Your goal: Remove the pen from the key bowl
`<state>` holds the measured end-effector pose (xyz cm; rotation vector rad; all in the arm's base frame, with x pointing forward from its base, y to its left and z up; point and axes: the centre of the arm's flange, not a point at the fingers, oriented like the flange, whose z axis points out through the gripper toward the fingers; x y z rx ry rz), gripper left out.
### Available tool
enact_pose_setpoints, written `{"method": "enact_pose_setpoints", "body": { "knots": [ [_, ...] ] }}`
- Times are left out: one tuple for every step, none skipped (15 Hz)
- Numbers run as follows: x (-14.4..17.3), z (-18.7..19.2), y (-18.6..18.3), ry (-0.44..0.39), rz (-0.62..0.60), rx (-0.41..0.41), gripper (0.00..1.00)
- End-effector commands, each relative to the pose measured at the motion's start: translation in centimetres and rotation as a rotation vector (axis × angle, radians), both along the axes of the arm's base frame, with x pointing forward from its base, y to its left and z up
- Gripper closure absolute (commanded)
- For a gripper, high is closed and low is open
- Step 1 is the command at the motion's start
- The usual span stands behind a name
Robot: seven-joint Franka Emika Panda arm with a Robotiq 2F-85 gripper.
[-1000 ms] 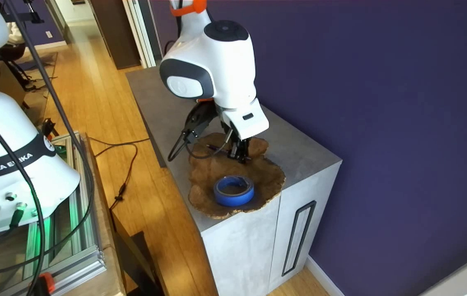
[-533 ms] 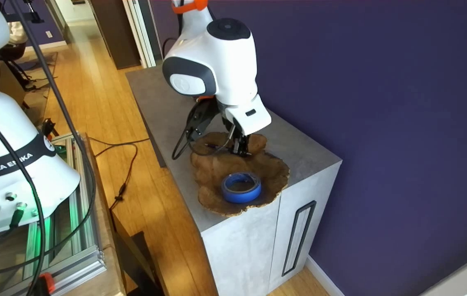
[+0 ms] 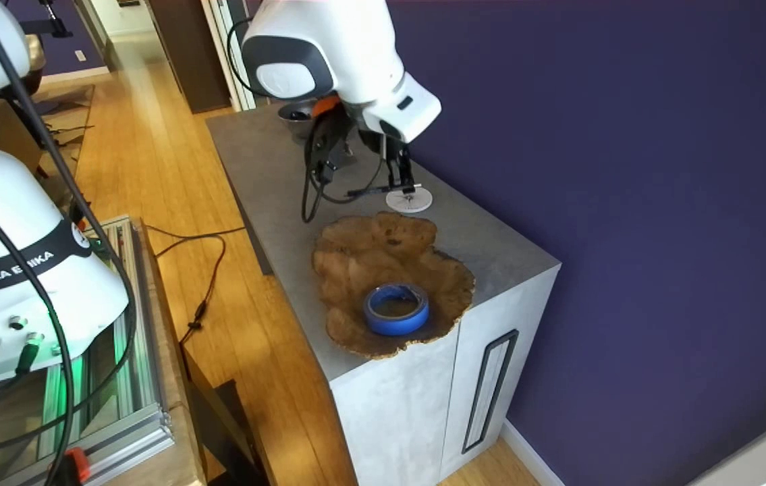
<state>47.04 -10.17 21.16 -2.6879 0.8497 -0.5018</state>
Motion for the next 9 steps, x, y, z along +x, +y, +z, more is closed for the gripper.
{"method": "enact_pose_setpoints", "body": {
  "knots": [
    [2.1, 1.8, 8.9, -0.024, 0.186, -0.081, 0.97],
    [2.5, 1.8, 11.8, -0.010, 0.251, -0.086, 0.97],
    [2.4, 1.8, 14.0, -0.002, 0.314, -0.090, 0.97],
    [2.4, 1.5, 16.3, 0.024, 0.375, -0.086, 0.97],
    [2.3, 1.0, 18.3, 0.055, 0.434, -0.079, 0.97],
    [2.3, 0.6, 19.9, 0.087, 0.490, -0.082, 0.97],
    [2.3, 0.0, 21.1, 0.123, 0.546, -0.086, 0.97],
    [2.4, -0.6, 21.9, 0.162, 0.598, -0.104, 0.97],
    [2.6, -1.1, 22.5, 0.197, 0.647, -0.128, 0.97]
  ]
}}
